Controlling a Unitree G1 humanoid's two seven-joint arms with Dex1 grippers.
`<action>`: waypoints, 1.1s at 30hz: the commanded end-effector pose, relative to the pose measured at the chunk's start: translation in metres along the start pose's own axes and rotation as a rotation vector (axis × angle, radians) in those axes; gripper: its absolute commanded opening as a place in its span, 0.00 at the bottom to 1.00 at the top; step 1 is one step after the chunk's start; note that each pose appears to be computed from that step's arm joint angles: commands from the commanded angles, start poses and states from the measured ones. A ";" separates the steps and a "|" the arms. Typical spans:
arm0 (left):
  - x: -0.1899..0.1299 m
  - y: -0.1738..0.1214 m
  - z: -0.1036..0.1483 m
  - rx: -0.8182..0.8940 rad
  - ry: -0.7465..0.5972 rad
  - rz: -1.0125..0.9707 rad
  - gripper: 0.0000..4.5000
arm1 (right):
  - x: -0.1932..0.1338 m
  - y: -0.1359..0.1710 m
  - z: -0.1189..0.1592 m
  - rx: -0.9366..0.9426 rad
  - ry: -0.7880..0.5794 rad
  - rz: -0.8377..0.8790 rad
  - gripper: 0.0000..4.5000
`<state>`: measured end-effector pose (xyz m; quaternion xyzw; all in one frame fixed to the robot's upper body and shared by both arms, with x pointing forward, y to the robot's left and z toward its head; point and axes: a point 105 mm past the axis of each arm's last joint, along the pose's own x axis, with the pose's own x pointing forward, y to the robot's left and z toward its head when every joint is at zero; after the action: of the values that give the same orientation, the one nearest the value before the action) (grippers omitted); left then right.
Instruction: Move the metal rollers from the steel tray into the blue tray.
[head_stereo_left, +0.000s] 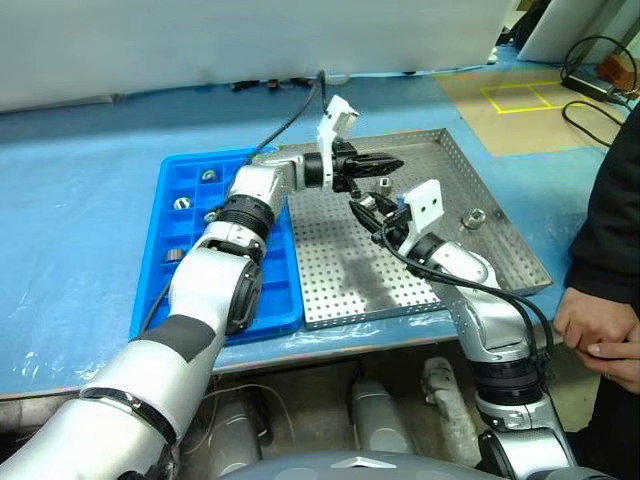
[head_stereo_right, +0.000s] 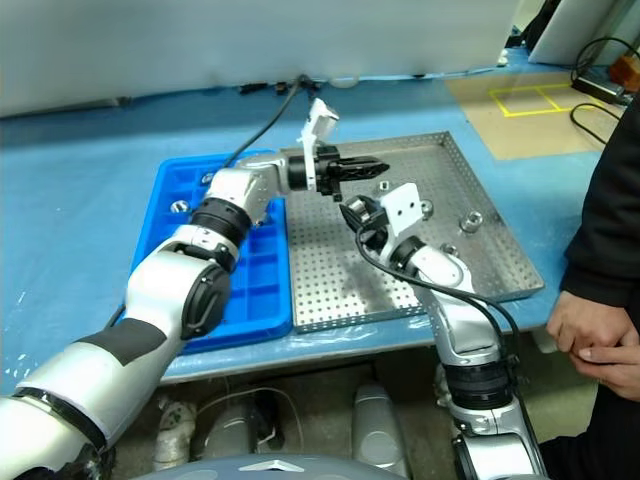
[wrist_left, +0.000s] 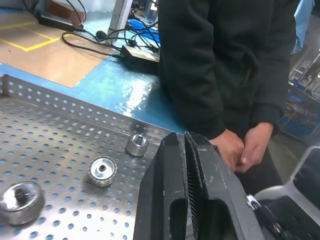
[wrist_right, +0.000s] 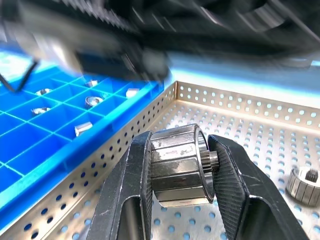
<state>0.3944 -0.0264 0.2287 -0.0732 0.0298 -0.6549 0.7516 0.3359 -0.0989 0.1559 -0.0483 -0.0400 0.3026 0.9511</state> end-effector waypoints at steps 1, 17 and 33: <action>-0.022 -0.005 0.024 0.115 -0.053 -0.067 0.03 | -0.009 -0.007 0.011 -0.004 -0.046 -0.022 0.29; -0.016 -0.004 -0.071 0.437 0.244 -0.039 0.64 | -0.012 -0.007 0.012 -0.007 -0.047 -0.046 0.29; -0.023 -0.011 -0.063 -0.226 0.170 -0.129 0.64 | -0.015 0.013 0.041 -0.252 -0.070 0.070 0.29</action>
<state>0.3695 -0.0045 0.1620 -0.1014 0.1597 -0.7015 0.6871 0.3246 -0.1140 0.1609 -0.1341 -0.0359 0.2949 0.9454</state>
